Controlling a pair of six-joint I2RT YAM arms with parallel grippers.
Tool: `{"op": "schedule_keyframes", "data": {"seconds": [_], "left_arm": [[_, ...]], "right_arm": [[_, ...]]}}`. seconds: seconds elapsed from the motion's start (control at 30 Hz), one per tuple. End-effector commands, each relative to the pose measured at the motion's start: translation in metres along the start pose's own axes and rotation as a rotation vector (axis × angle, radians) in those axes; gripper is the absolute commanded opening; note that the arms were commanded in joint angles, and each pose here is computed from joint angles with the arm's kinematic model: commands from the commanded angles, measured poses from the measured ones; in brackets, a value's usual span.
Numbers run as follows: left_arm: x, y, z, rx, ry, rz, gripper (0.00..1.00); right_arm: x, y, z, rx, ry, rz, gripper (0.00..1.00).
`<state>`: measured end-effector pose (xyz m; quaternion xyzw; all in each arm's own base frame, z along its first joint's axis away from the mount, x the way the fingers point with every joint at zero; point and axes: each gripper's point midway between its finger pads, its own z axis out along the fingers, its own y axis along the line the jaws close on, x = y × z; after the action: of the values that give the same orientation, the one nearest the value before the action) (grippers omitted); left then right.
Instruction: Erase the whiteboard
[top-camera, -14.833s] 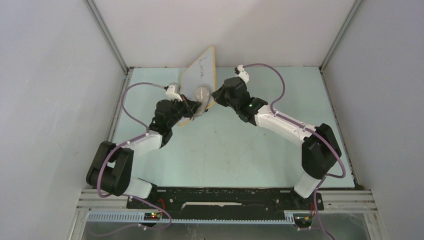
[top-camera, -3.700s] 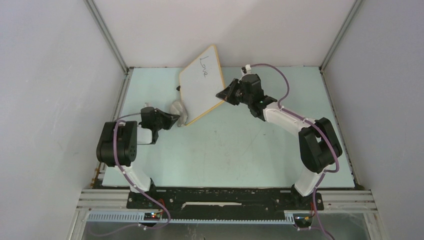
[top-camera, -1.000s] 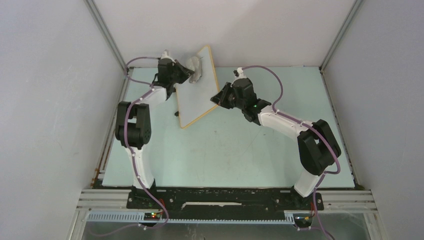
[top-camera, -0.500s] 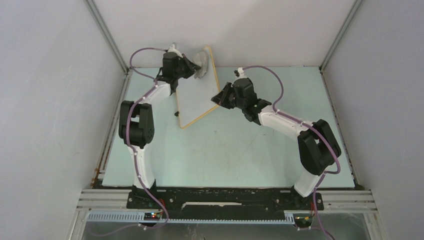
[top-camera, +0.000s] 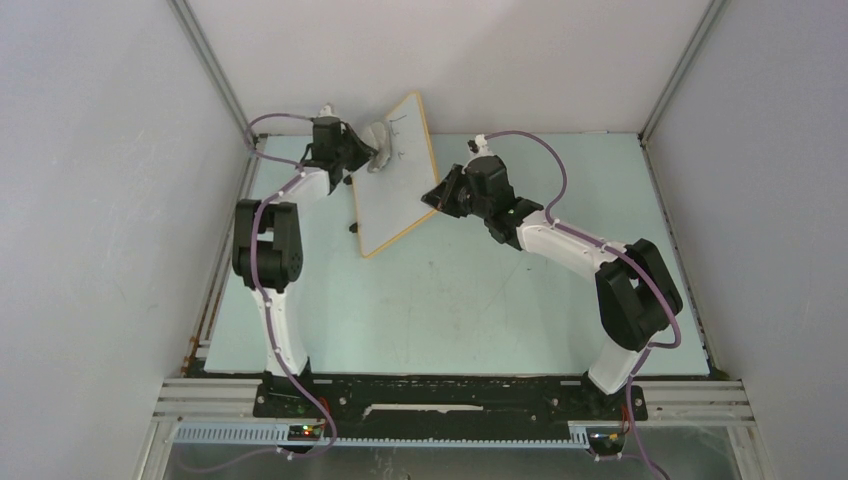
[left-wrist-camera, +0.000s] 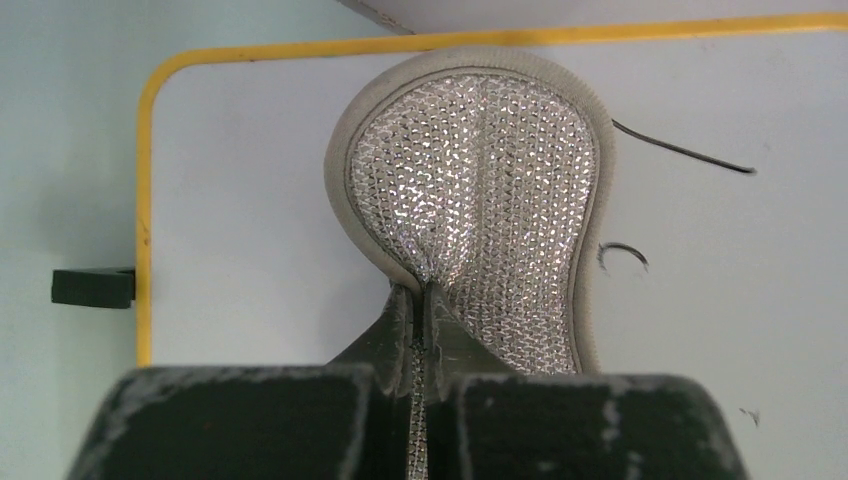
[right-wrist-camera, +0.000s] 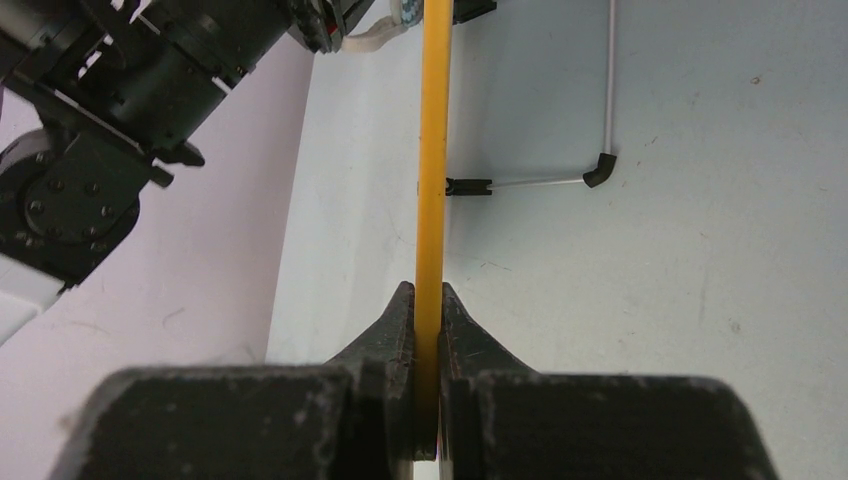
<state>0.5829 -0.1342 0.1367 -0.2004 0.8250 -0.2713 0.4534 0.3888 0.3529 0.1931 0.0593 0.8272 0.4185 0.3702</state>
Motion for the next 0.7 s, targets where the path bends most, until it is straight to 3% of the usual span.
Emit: {"op": "schedule_keyframes", "data": {"seconds": [0.0, 0.13, 0.33, 0.67], "left_arm": [[0.038, -0.069, -0.036, 0.153, 0.041, 0.096, 0.00], [0.046, -0.104, -0.066, 0.185, 0.000, 0.232, 0.00], [0.061, -0.112, -0.064, 0.220, 0.029, 0.211, 0.00], [0.058, -0.003, -0.020, -0.011, 0.095, -0.017, 0.00]], "right_arm": [[-0.014, 0.040, -0.012, -0.139, -0.035, -0.082, 0.00], [-0.017, 0.041, -0.012, -0.148, -0.039, -0.079, 0.00], [-0.017, 0.042, -0.013, -0.151, -0.040, -0.079, 0.00], [-0.015, 0.046, -0.014, -0.158, -0.036, -0.079, 0.00]]}}
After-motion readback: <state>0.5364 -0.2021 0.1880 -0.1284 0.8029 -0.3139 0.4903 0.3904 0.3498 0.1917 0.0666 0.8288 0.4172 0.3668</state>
